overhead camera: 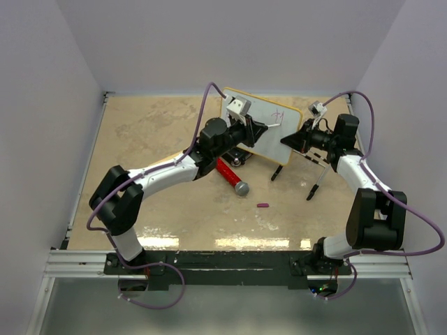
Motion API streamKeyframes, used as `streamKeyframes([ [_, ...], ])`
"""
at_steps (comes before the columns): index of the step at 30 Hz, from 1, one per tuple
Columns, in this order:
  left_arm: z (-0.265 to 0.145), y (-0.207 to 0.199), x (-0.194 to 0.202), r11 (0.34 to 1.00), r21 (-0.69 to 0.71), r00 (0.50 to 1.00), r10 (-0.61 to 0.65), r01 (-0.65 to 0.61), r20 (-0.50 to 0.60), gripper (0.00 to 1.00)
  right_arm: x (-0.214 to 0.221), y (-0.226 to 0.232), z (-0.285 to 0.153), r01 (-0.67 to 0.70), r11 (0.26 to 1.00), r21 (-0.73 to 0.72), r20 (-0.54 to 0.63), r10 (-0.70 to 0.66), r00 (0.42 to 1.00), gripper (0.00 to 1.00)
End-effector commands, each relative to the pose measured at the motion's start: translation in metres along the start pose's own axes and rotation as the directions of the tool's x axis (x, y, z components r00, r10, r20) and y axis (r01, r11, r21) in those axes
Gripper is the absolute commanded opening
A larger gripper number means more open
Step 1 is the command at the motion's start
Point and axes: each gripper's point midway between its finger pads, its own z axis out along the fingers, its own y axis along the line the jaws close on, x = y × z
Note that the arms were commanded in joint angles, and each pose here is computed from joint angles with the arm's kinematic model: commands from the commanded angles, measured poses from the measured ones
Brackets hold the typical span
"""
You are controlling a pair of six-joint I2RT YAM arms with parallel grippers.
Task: Write a sentence on the whiteboard
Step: Write with the whiteboard marker without the cap on the whiteboard.
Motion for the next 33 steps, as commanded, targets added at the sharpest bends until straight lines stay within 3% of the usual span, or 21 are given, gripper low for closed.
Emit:
streamKeyframes([
  [1,0.009,-0.009,-0.039,0.999,0.015,0.996,0.03,-0.031,0.08,0.0,-0.014,0.007,-0.001,0.084,0.996,-0.005,0.017,-0.084,0.996,0.0],
  [21,0.004,-0.023,-0.059,0.998,0.062,0.992,0.019,-0.027,0.122,0.0,-0.015,0.006,-0.001,0.088,0.996,0.002,0.016,-0.088,0.996,0.0],
  [33,0.006,-0.011,-0.04,0.999,0.023,0.997,0.03,-0.032,0.075,0.0,-0.014,0.006,-0.001,0.086,0.996,-0.002,0.015,-0.086,0.996,0.0],
])
